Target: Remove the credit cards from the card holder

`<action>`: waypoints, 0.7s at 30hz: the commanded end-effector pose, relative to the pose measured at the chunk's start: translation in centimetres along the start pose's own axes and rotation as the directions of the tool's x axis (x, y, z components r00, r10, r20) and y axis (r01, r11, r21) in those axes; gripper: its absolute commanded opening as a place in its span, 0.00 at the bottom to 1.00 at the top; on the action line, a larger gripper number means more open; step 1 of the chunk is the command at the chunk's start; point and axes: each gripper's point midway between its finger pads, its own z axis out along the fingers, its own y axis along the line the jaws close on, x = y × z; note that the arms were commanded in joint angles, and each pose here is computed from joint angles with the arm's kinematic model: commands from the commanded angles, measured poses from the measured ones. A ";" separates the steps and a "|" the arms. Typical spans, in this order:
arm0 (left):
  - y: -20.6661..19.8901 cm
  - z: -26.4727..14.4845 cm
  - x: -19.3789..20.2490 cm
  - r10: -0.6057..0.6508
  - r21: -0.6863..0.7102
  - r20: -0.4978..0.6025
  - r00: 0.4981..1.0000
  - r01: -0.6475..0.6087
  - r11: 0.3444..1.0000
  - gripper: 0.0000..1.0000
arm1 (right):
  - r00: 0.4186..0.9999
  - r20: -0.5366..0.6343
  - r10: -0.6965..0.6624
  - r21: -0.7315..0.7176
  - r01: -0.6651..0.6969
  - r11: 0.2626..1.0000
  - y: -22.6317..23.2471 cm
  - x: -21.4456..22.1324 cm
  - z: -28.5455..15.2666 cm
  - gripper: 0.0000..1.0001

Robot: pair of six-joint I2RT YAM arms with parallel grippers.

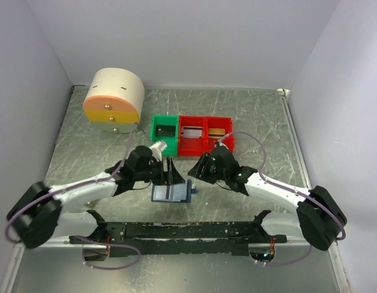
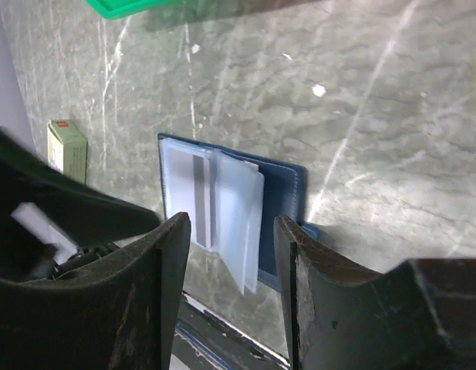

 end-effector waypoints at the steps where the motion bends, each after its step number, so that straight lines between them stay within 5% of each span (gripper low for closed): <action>1: 3.3 -5.7 -5.4 0.074 -0.368 0.282 0.956 0.037 0.929 0.83 | 0.995 -0.031 -0.096 -0.044 0.094 0.995 2.7 0.0 0.4 0.48; 5: 6.2 -11.8 -6.5 0.073 -0.554 0.450 0.890 0.214 0.805 0.88 | 0.982 -0.050 -0.184 -0.015 0.184 0.983 4.9 1.2 1.4 0.47; 9: 7.6 -14.7 -5.7 0.085 -0.623 0.477 0.875 0.268 0.735 0.89 | 0.970 -0.106 -0.219 -0.034 0.216 0.976 6.6 3.1 3.3 0.45; 14: 8.2 -14.6 -4.0 0.036 -0.619 0.452 0.891 0.285 0.731 0.88 | 0.968 -0.166 -0.191 -0.066 0.182 0.981 7.1 5.4 5.4 0.42; 21: 8.8 -14.4 -3.0 0.010 -0.588 0.472 0.881 0.307 0.748 0.87 | 0.940 -0.230 -0.251 0.074 0.274 0.959 5.5 6.5 7.6 0.40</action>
